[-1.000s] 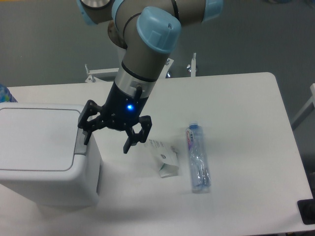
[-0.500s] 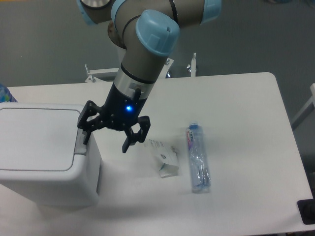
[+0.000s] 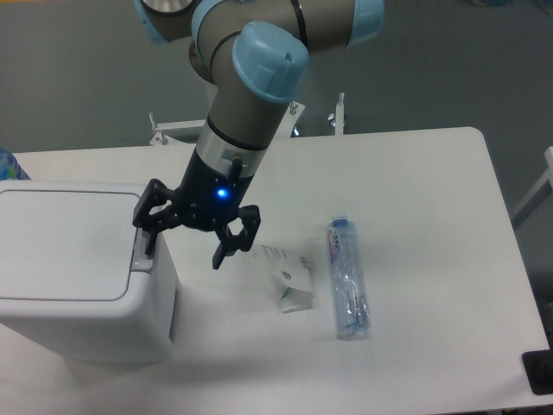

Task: Open the trash can
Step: 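Lower the gripper finger onto the lid's edge, then push the lid edge so the trash can lid flips open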

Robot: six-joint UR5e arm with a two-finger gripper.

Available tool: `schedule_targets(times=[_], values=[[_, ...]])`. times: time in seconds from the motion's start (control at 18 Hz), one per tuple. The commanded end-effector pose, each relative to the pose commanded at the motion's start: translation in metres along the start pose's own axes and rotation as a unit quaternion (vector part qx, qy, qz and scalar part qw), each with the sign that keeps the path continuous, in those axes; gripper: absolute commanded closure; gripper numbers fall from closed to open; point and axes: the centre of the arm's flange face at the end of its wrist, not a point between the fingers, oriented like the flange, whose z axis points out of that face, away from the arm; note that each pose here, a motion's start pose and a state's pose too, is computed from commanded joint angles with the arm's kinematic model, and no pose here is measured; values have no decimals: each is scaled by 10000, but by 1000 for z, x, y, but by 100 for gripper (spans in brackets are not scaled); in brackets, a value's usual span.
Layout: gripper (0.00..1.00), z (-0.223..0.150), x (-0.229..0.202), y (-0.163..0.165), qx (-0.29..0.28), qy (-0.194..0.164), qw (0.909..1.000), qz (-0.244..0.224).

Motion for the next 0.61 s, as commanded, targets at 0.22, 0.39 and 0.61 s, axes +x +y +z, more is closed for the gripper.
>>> schedule_targets(times=[0.22,0.39,0.61], values=[[0,0,0,0,0,0,10000,0],[0,0,0,-1,25,-6,10000,15],[0,1,-1,-1,39,-9,10000,16]])
